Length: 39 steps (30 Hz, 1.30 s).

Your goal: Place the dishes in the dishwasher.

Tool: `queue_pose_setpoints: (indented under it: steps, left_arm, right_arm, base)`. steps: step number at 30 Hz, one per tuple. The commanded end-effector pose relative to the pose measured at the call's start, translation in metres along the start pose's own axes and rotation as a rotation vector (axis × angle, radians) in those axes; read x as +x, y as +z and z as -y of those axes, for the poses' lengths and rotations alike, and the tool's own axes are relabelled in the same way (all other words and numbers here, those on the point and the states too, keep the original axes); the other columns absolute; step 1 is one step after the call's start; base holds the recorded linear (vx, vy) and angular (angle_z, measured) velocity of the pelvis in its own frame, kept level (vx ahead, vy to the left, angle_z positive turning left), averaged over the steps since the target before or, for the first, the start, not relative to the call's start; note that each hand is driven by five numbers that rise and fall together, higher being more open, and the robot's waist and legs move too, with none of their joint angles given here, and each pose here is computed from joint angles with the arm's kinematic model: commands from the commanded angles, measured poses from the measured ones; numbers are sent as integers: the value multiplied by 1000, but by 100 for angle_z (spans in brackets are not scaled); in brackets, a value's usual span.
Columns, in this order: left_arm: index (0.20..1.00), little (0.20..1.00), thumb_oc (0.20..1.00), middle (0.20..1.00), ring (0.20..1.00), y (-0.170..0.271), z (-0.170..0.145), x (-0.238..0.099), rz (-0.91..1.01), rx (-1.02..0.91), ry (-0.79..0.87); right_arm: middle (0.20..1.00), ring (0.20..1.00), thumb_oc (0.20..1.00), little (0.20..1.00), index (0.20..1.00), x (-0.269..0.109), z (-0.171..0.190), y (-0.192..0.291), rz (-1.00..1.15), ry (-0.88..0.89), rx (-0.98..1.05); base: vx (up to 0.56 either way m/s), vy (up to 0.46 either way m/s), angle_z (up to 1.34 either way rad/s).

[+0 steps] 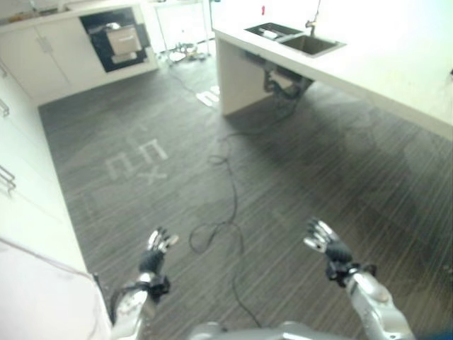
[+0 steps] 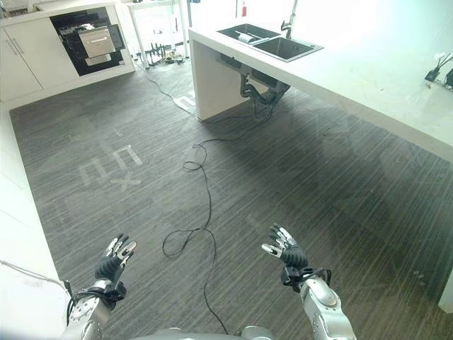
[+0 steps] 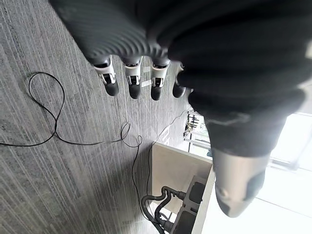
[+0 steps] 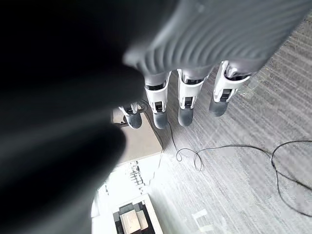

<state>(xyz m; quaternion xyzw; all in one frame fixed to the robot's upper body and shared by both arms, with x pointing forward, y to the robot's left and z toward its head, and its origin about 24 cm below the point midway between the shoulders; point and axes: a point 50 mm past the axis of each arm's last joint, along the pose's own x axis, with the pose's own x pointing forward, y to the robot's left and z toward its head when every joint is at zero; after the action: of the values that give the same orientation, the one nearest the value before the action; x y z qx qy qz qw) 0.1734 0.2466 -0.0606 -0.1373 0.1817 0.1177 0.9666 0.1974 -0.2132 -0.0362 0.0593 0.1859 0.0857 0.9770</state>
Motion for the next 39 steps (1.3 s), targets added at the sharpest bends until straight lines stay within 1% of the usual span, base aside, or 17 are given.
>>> queue_pose_setpoints:
  steps: [1, 6, 10, 13, 16, 20, 23, 27, 32, 39]
  left_arm:
    - [1000, 1000, 1000, 1000, 1000, 32, 8, 8, 142, 107, -82]
    - [1000, 1000, 1000, 1000, 1000, 30, 8, 11, 128, 98, -78]
    - [1000, 1000, 1000, 1000, 1000, 20, 3, 4, 113, 81, -49]
    - [1000, 1000, 1000, 1000, 1000, 13, 0, -1, 103, 74, -31]
    - [1000, 1000, 1000, 1000, 1000, 20, -4, -2, 114, 100, -50]
    - [1000, 1000, 1000, 1000, 1000, 32, -1, 8, 123, 153, -84]
    - [1000, 1000, 1000, 1000, 1000, 34, -1, 11, 114, 157, -79]
    - [1000, 1000, 1000, 1000, 1000, 34, 1, 14, 102, 150, -66]
    - [1000, 1000, 1000, 1000, 1000, 42, 0, 11, 121, 174, -112]
    - [1000, 1000, 1000, 1000, 1000, 34, 6, 4, 117, 161, -133]
  right_arm:
    - [1000, 1000, 1000, 1000, 1000, 2, -1, 34, 156, 53, -65]
    - [1000, 1000, 1000, 1000, 1000, 4, 5, 37, 160, 50, -93]
    - [1000, 1000, 1000, 1000, 1000, -6, 11, 35, 141, 65, -148]
    - [1000, 1000, 1000, 1000, 1000, -11, 11, 34, 145, 72, -138]
    - [1000, 1000, 1000, 1000, 1000, -11, 4, 35, 159, 77, -116]
    - [1000, 1000, 1000, 1000, 1000, 0, -4, 43, 192, 53, -119]
    - [1000, 1000, 1000, 1000, 1000, 6, -11, 46, 203, 59, -105]
    - [1000, 1000, 1000, 1000, 1000, 9, -21, 37, 172, 75, -122]
    - [1000, 1000, 1000, 1000, 1000, -9, -3, 30, 171, 56, -107]
    - [1000, 1000, 1000, 1000, 1000, -6, -3, 41, 210, 28, -123]
  base:
    - [-3, -161, -13]
    - [154, 69, 0]
    - [360, 304, -6]
    - [323, 279, -47]
    - [339, 287, -25]
    - [225, 223, 24]
    - [201, 273, 29]
    - [148, 228, 6]
    - [279, -177, 20]
    - [368, -275, 49]
